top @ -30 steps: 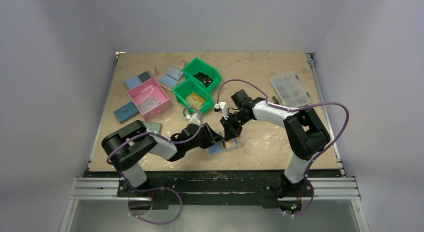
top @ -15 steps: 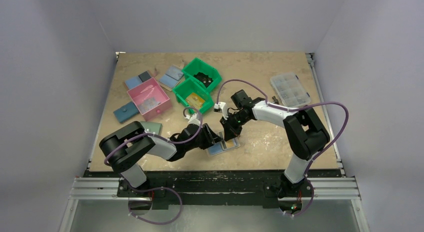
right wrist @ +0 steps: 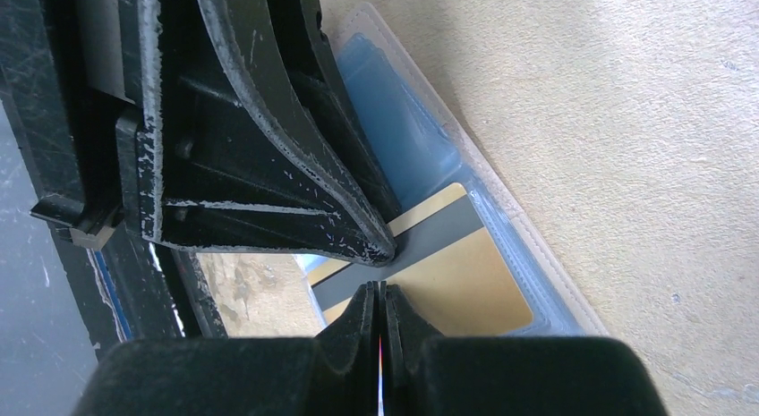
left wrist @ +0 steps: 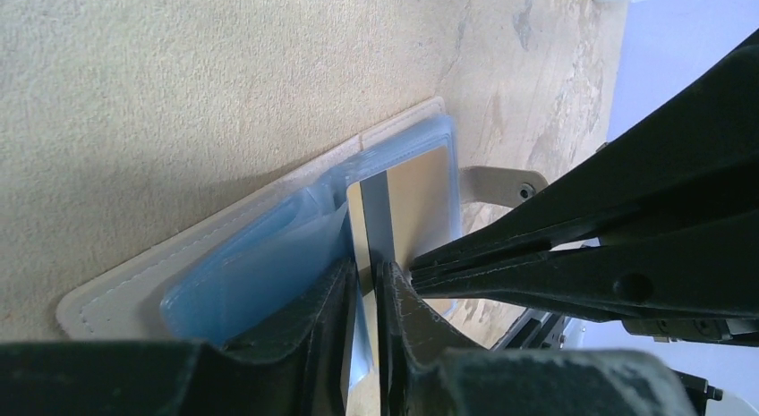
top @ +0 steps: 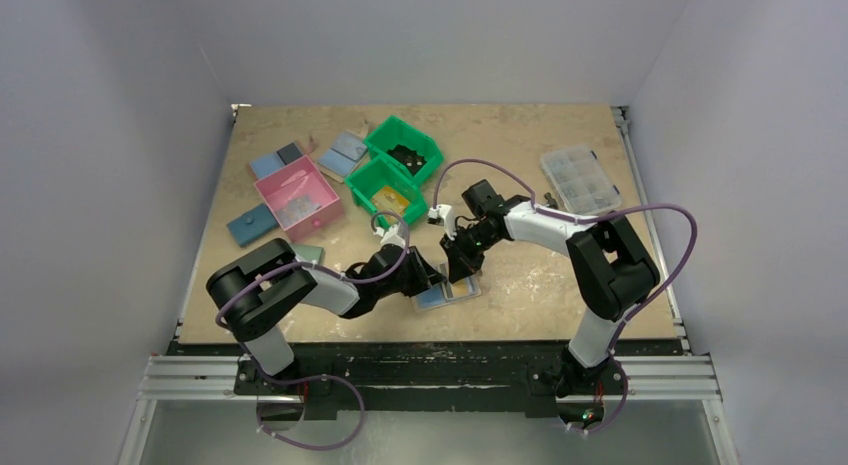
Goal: Take the credit cards out of the card holder
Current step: Remove the credit card from the card holder.
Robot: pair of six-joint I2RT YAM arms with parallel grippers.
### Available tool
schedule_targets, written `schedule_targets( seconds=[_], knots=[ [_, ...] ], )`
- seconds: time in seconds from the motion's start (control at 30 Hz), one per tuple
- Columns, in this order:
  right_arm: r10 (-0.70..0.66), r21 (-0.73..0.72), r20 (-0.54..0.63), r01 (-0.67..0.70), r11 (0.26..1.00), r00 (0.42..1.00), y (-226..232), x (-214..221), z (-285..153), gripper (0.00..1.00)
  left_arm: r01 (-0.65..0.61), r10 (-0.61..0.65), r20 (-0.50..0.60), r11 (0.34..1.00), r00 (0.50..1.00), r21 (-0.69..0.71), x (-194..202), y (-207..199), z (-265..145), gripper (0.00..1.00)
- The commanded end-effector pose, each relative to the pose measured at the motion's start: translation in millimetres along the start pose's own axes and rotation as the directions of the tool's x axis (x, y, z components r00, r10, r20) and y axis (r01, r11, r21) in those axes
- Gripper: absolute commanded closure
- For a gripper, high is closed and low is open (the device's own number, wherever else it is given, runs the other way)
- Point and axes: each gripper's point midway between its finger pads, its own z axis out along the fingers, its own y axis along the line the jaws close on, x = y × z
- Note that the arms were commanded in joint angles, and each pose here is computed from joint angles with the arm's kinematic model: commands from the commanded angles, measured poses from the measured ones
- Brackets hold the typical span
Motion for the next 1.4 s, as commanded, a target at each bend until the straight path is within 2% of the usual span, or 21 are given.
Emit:
schedule_targets(
  seconds=[0.0,0.07,0.17,0.23,0.57,0.73,0.9,1.03,1.13,1.27,1.37],
  knots=[
    [0.004,0.060,-0.051,-0.001,0.998,0.999,-12.9,9.7,3.9,0.93,-0.057,0.048,-0.056,0.982,0.997,-0.179,16.6,53.1,-5.7,0.84],
    [0.008,0.067,-0.054,-0.005,0.998,0.999,-14.4,10.5,4.0,0.93,-0.054,0.047,-0.047,0.983,0.998,-0.173,14.9,53.2,-8.7,0.86],
    [0.016,0.082,-0.065,-0.011,0.997,0.998,-17.4,13.1,5.0,0.93,-0.040,0.035,-0.041,0.989,0.999,-0.140,13.9,50.1,-12.8,0.97],
    [0.023,0.096,-0.071,-0.016,0.995,0.997,-20.1,14.7,5.3,0.92,-0.021,0.017,-0.042,0.994,0.999,-0.110,14.2,49.5,-15.8,1.00],
    [0.039,0.115,-0.083,-0.029,0.993,0.996,-23.6,18.1,5.8,0.84,0.045,-0.043,-0.055,0.999,0.998,0.030,16.2,43.4,-26.0,1.00],
    [0.041,0.124,-0.090,-0.030,0.992,0.995,-25.2,19.8,6.1,0.80,0.060,-0.058,-0.050,0.997,0.997,0.051,14.3,46.8,-33.6,1.00],
    [0.040,0.123,-0.091,-0.029,0.992,0.995,-24.9,19.3,5.4,0.72,0.074,-0.071,-0.044,0.996,0.997,0.058,12.2,52.2,-41.3,1.00],
    [0.020,0.099,-0.079,-0.012,0.995,0.997,-20.6,15.3,3.9,0.70,0.097,-0.092,-0.053,0.989,0.994,0.114,12.0,42.6,-43.7,1.00],
    [0.021,0.096,-0.082,-0.014,0.995,0.996,-20.6,16.3,4.4,0.71,0.131,-0.120,-0.072,0.976,0.990,0.172,13.2,31.4,-42.6,0.90],
    [0.022,0.095,-0.085,-0.014,0.995,0.996,-20.5,17.1,5.2,0.71,0.173,-0.155,-0.086,0.946,0.984,0.274,12.3,14.1,-44.1,0.85],
    [0.022,0.096,-0.085,-0.014,0.995,0.996,-20.8,17.2,5.0,0.71,0.202,-0.186,-0.080,0.919,0.979,0.340,9.3,5.6,-50.3,0.73]
  ],
)
